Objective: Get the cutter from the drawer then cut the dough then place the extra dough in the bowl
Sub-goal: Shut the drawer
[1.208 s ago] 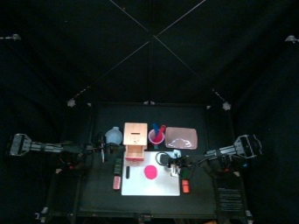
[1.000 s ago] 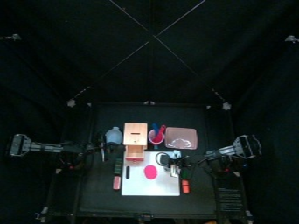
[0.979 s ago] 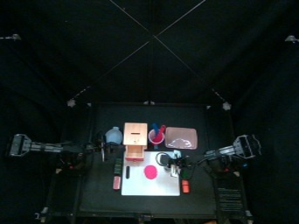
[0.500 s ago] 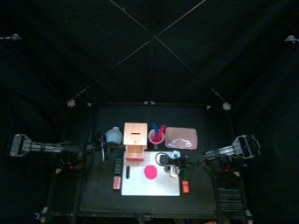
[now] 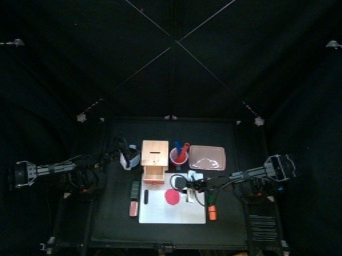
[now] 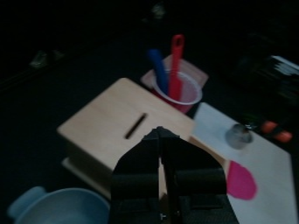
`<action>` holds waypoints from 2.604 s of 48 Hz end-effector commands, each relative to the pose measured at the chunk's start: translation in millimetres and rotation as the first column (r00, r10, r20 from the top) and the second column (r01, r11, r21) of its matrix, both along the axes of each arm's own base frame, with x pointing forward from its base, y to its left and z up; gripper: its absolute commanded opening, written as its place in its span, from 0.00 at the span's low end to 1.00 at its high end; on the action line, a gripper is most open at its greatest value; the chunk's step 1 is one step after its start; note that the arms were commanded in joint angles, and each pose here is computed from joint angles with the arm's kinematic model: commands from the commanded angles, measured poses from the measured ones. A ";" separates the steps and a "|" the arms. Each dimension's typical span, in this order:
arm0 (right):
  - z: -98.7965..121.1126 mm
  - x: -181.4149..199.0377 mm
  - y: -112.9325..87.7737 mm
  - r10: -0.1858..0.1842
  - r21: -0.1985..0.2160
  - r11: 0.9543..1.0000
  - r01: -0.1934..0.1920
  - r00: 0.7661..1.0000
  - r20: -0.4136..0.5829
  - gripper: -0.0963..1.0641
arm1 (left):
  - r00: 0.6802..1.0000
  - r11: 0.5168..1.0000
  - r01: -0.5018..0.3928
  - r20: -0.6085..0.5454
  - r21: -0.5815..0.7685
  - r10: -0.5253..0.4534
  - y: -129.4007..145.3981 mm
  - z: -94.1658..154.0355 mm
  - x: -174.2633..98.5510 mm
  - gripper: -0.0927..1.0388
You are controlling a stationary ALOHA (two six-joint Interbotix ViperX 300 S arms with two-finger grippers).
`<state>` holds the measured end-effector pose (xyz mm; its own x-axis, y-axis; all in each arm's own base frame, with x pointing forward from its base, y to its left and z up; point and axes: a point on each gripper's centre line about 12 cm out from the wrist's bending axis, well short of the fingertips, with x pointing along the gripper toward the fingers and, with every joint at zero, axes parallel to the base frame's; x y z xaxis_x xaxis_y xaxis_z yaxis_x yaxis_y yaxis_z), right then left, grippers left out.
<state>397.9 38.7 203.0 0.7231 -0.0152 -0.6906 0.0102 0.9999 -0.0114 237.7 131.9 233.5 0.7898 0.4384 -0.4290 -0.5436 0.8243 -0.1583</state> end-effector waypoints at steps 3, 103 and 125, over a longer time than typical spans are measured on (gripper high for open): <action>5.9 23.6 3.5 0.015 0.029 0.999 -0.017 0.997 0.080 0.60 | 0.993 0.994 0.057 -0.108 0.096 -0.047 21.6 18.0 29.4 0.35; -46.7 112.8 -69.2 -0.098 -0.149 0.985 0.091 0.994 -0.039 0.16 | 0.587 0.838 0.520 -0.642 -0.168 -0.493 109.6 -52.0 119.8 0.34; -45.2 109.3 -110.4 -0.132 -0.233 0.965 0.120 0.990 -0.039 0.16 | 0.594 0.843 0.511 -0.639 -0.169 -0.488 110.4 -54.6 118.6 0.34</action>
